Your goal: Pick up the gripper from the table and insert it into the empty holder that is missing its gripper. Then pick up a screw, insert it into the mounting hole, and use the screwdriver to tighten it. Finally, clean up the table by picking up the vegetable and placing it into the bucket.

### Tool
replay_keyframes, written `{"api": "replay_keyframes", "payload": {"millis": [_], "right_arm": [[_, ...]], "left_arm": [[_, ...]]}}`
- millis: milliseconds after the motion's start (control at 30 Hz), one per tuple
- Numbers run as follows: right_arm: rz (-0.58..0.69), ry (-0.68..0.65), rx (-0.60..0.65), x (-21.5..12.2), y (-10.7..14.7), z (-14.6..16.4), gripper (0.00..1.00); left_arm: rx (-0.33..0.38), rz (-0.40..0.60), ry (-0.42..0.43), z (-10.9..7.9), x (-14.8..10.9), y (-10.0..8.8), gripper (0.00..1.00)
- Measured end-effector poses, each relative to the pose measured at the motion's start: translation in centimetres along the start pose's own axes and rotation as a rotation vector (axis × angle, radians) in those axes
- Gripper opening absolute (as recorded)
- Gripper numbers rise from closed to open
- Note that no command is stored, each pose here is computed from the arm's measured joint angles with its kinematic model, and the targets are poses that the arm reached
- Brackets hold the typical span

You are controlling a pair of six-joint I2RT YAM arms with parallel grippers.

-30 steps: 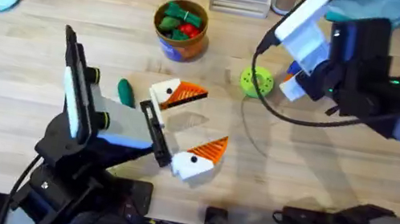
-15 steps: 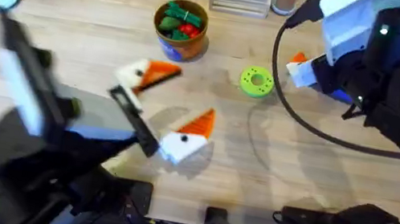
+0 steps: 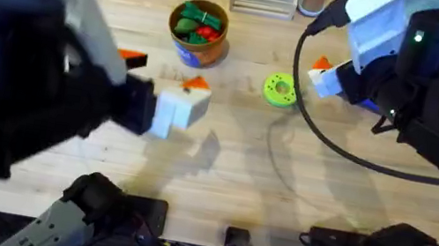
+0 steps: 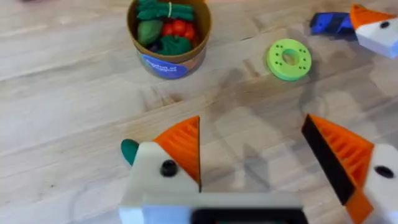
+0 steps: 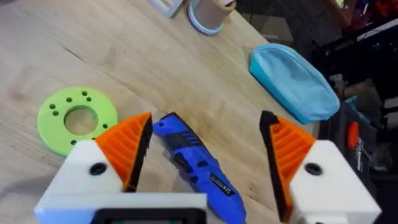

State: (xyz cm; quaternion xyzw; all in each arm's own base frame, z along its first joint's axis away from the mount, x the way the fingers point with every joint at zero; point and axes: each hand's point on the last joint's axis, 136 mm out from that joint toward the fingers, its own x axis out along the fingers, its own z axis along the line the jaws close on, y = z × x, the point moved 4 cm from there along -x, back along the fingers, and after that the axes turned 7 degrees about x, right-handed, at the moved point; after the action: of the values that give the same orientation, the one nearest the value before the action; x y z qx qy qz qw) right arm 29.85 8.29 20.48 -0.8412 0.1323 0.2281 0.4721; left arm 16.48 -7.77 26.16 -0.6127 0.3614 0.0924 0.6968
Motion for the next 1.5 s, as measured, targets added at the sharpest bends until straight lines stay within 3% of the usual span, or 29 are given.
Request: {"api": "replay_keyframes", "payload": {"millis": [100,400,467,567,633,833,1067,1167,1333,1500], "right_arm": [[0.000,-0.001,-0.001,0.0,0.0,0.0,0.991],[0.000,-0.001,0.000,0.0,0.0,0.0,0.991],[0.000,-0.001,-0.001,0.0,0.0,0.0,0.991],[0.000,-0.001,-0.001,0.0,0.0,0.0,0.991],[0.000,-0.001,0.000,0.0,0.0,0.0,0.991],[0.000,-0.001,-0.001,0.0,0.0,0.0,0.991],[0.000,-0.001,-0.001,0.0,0.0,0.0,0.991],[0.000,-0.001,-0.001,0.0,0.0,0.0,0.991],[0.000,-0.001,-0.001,0.0,0.0,0.0,0.991],[0.000,-0.001,-0.001,0.0,0.0,0.0,0.991]], "left_arm": [[-0.029,0.040,-0.025,0.2,0.8,-0.6,0.992],[-0.081,0.142,-0.029,0.1,2.3,0.4,0.992],[-0.141,0.192,-0.065,0.5,2.1,1.5,0.991],[-0.282,0.296,-0.188,2.2,1.5,3.8,0.990],[-0.362,0.310,-0.257,3.4,1.6,4.2,0.990],[-0.540,0.398,-0.411,6.4,3.8,6.6,0.990],[-0.744,0.507,-0.464,9.1,7.7,11.0,0.990],[-0.786,0.541,-0.468,9.9,8.6,11.9,0.991],[-0.799,0.560,-0.445,10.8,10.6,12.2,0.992],[-0.808,0.671,-0.412,10.5,12.2,13.9,0.982]]}}
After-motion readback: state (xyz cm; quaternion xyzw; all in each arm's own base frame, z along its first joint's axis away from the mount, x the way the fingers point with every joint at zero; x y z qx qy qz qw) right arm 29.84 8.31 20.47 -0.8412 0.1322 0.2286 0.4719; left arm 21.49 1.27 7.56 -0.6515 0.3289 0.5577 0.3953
